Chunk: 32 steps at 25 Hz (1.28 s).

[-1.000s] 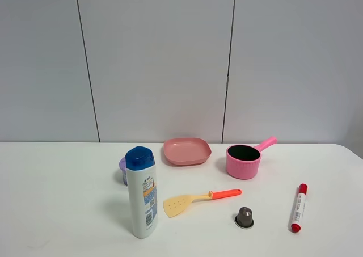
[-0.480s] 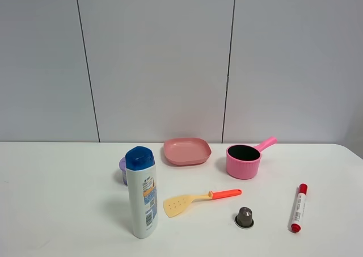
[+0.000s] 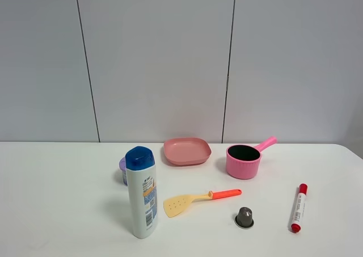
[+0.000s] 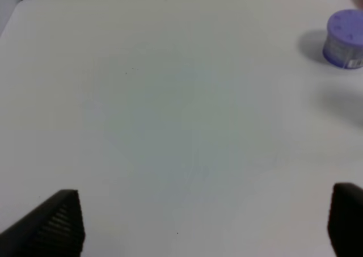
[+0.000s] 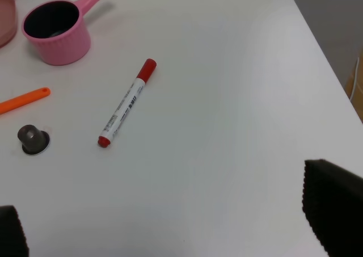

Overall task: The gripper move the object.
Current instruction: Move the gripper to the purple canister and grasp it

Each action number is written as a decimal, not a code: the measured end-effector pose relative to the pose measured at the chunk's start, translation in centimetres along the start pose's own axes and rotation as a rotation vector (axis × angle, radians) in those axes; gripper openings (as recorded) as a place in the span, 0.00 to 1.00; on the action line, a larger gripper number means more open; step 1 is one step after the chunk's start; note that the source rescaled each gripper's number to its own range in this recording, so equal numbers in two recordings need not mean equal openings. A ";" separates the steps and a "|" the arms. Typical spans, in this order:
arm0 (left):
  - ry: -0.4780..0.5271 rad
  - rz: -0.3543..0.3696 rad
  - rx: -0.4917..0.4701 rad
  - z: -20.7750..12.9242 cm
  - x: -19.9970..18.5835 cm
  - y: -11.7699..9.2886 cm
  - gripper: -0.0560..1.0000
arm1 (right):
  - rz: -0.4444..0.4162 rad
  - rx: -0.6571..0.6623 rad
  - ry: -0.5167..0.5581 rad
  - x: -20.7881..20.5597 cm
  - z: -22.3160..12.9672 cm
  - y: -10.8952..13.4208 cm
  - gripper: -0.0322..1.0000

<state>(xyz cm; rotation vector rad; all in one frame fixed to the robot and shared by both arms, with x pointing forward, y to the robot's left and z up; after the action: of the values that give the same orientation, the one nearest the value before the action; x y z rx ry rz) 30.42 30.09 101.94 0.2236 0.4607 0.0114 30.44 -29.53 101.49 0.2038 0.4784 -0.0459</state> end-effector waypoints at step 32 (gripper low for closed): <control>0.141 -0.198 0.005 7.4 4.7 -0.4 0.82 | 0.000 0.000 0.000 0.0 0.0 0.0 1.00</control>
<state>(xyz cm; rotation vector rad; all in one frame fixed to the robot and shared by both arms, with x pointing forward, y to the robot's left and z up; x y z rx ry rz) 37.91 28.44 106.25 0.1815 0.6218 -0.1684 30.44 -29.53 101.49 0.2038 0.4784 -0.0459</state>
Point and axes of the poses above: a point on each arm's last joint axis where the gripper is mounted, x pointing out along that axis toward the gripper, y along the wrist's bending axis when the last joint is at zero, z = x × y, the point moved 8 cm from there along x, pointing out along that axis toward the gripper, and after that the axes turned 11 degrees about x, right-handed, at the moved point
